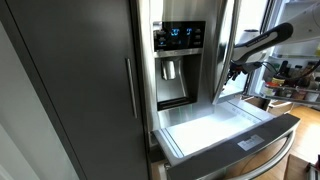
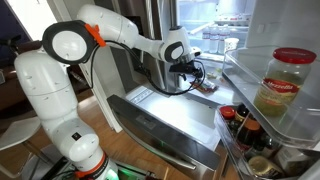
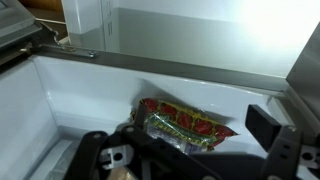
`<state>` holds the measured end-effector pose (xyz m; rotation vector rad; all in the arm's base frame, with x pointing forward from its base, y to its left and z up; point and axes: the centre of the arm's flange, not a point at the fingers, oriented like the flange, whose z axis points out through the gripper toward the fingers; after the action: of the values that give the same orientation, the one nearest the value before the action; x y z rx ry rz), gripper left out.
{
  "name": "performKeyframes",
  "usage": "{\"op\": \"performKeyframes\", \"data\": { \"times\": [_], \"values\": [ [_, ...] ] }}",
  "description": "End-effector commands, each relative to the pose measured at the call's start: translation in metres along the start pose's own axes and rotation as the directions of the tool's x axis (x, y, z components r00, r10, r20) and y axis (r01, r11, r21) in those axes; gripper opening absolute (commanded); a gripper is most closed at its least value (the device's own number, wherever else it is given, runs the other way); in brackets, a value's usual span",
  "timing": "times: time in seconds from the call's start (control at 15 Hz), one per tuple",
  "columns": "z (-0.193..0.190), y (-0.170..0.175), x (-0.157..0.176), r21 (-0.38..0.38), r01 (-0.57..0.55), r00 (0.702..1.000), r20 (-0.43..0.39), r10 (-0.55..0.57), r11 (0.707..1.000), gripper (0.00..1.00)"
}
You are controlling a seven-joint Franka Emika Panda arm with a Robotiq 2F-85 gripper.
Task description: Move the two brown packets forward
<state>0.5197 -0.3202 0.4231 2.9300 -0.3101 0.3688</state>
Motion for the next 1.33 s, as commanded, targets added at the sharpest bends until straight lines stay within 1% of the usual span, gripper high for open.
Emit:
{"op": "performKeyframes", "data": {
  "times": [0.0, 0.07, 0.13, 0.47, 0.6, 0.87, 1.07, 1.27],
  "values": [
    [0.028, 0.012, 0.033, 0.000, -0.025, 1.000, 0.000, 0.025, 1.000, 1.00],
    [0.034, 0.016, 0.040, 0.014, -0.031, 1.000, 0.002, 0.031, 0.999, 1.00],
    [0.040, 0.021, 0.048, 0.008, -0.042, 0.999, -0.015, 0.042, 0.999, 1.00],
    [0.065, 0.037, 0.071, 0.076, -0.045, 0.999, -0.024, 0.047, 0.996, 1.00],
    [0.075, 0.039, 0.077, 0.091, -0.034, 0.999, -0.024, 0.036, 0.995, 1.00],
    [0.089, 0.053, 0.090, 0.123, 0.026, 0.999, -0.027, -0.023, 0.992, 1.00],
    [0.100, 0.057, 0.092, 0.144, 0.075, 0.996, -0.058, -0.067, 0.987, 1.00],
    [0.112, 0.059, 0.093, 0.176, 0.080, 0.994, -0.094, -0.064, 0.981, 1.00]
  ]
}}
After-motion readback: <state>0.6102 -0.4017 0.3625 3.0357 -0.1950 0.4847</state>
